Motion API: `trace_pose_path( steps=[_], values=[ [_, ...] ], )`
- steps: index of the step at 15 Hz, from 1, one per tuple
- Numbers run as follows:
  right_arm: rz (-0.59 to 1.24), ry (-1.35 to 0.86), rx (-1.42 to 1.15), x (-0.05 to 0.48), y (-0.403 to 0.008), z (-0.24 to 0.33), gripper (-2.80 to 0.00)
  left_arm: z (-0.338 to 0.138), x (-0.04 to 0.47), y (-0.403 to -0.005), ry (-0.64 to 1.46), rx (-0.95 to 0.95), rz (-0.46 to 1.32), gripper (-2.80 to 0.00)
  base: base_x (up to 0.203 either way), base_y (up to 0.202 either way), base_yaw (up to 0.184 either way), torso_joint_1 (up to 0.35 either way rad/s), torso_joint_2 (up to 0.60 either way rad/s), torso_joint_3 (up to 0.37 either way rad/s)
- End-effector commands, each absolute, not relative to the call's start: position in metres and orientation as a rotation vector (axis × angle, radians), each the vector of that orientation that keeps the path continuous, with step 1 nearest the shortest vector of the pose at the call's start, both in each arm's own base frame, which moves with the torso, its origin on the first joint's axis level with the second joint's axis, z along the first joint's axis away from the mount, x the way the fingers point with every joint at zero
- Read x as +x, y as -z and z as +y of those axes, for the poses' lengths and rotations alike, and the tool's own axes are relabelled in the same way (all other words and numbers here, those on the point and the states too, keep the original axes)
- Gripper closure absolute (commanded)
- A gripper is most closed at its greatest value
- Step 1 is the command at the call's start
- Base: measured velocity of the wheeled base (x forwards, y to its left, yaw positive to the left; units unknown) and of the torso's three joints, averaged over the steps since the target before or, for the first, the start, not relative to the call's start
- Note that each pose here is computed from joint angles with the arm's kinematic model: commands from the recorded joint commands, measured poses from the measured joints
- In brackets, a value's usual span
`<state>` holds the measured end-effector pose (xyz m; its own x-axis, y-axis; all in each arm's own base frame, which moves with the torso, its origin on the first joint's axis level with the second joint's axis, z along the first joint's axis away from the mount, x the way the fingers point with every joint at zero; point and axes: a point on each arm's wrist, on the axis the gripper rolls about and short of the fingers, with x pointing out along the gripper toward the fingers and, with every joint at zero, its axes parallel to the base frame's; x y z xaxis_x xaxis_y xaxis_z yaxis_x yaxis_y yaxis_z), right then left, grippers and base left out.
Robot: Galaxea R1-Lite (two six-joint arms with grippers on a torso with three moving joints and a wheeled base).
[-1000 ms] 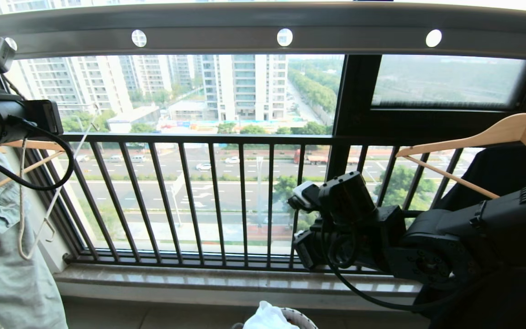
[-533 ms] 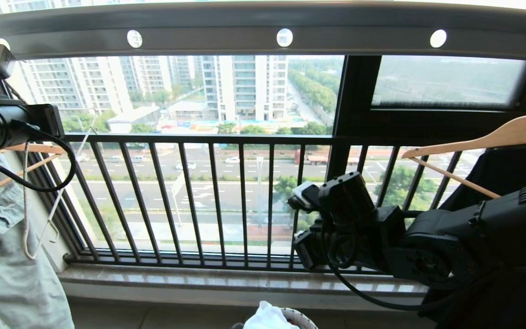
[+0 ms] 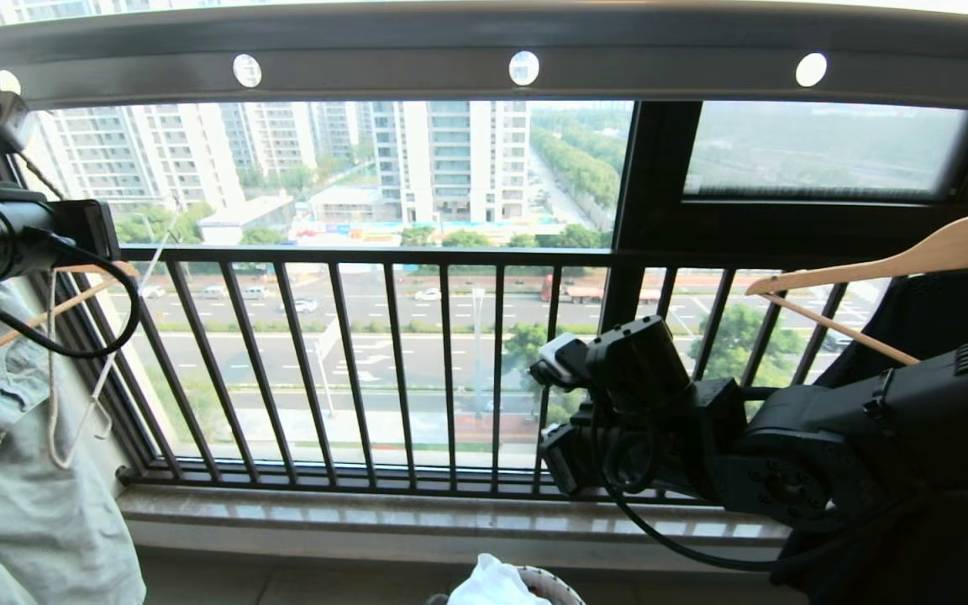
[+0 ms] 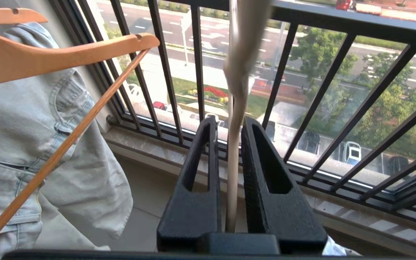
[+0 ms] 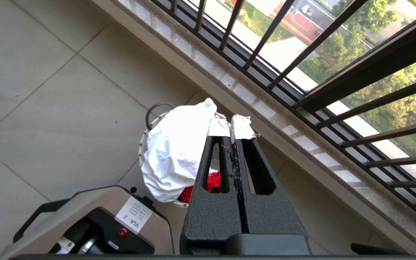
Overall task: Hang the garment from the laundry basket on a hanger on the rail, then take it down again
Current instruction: Hang the clothes rack on the clothesline
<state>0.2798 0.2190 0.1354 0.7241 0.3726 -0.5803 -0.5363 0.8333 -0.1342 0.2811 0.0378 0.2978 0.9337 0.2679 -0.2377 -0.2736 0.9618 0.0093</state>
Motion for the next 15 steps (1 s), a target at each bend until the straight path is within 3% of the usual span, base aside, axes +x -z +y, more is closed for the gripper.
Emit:
trace_pose_path(
  steps=[1,9,15],
  values=[
    [0.566,-0.51,-0.305,0.28,-0.136,0.219,0.0,0.038,0.281,-0.3,-0.28,-0.025,0.221,-2.8,0.0,0.0,0.0,0.0,0.0,0.0],
    [0.561,-0.51,-0.301,0.279,-0.138,0.219,0.0,0.035,0.254,-0.311,-0.281,-0.025,0.189,-2.8,0.0,0.0,0.0,0.0,0.0,0.0],
    [0.533,-0.511,-0.288,0.276,-0.149,0.215,0.0,0.026,0.187,-0.344,-0.275,-0.032,0.027,-2.8,0.0,0.0,0.0,0.0,0.0,0.0]
  ],
)
